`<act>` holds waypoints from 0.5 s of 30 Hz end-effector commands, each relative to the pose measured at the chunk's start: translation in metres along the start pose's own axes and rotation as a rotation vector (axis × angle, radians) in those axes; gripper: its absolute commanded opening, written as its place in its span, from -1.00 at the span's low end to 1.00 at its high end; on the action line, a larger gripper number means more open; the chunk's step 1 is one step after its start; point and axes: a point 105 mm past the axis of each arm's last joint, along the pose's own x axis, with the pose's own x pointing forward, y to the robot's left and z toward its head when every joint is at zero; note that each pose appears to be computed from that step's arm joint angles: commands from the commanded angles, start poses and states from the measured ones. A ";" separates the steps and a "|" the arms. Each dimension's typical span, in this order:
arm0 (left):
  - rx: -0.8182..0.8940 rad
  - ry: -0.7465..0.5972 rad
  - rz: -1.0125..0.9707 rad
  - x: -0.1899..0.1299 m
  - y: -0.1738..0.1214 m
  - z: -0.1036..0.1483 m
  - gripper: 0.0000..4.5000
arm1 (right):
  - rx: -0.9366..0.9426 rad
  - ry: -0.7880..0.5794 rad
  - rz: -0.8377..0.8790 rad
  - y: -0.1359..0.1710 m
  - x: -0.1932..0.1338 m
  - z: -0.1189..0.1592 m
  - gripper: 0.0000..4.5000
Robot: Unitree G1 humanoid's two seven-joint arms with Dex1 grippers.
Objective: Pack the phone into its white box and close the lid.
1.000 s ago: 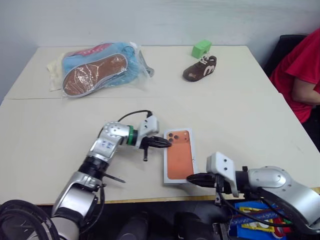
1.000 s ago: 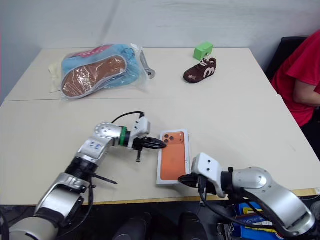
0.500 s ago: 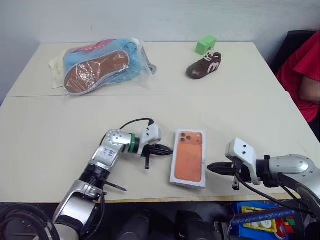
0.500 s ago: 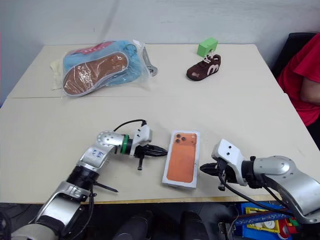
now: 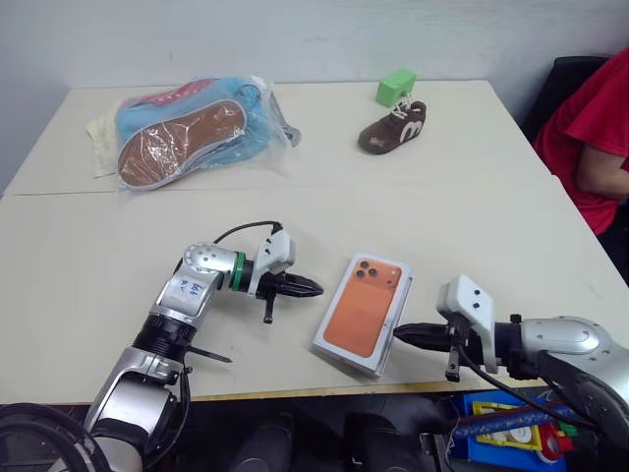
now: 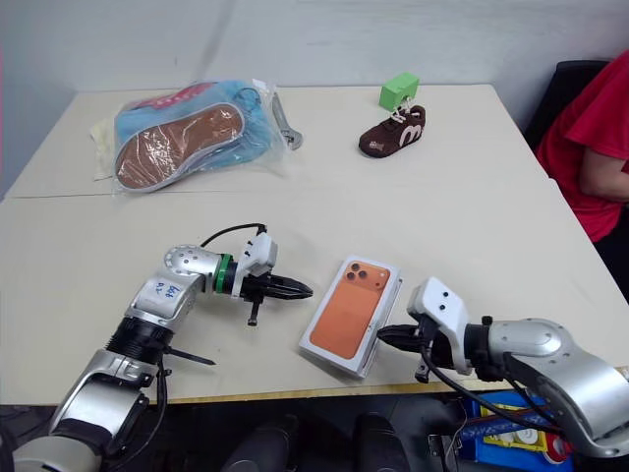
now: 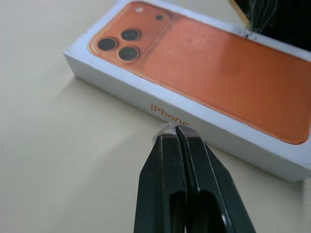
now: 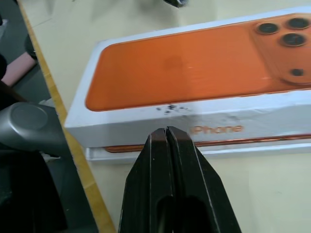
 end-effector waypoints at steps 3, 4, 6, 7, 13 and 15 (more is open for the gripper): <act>0.056 0.019 -0.036 0.019 -0.005 0.003 -1.00 | -0.009 -0.051 0.057 0.012 -0.009 0.018 -0.99; 0.060 0.046 -0.029 0.024 -0.004 -0.002 -1.00 | -0.009 -0.049 0.064 0.013 -0.009 0.019 -0.99; 0.058 0.064 -0.032 0.032 -0.004 -0.008 -1.00 | -0.010 -0.046 0.074 0.015 -0.009 0.020 -0.99; 0.058 0.065 -0.035 0.035 -0.004 -0.008 -1.00 | -0.008 -0.044 0.078 0.016 -0.009 0.020 -0.99; 0.075 0.022 -0.038 0.040 -0.004 0.008 -1.00 | -0.004 -0.030 0.088 0.017 -0.012 0.018 -0.99; 0.070 0.022 -0.028 0.033 -0.002 0.008 -1.00 | -0.004 -0.027 0.090 0.018 -0.011 0.017 -0.99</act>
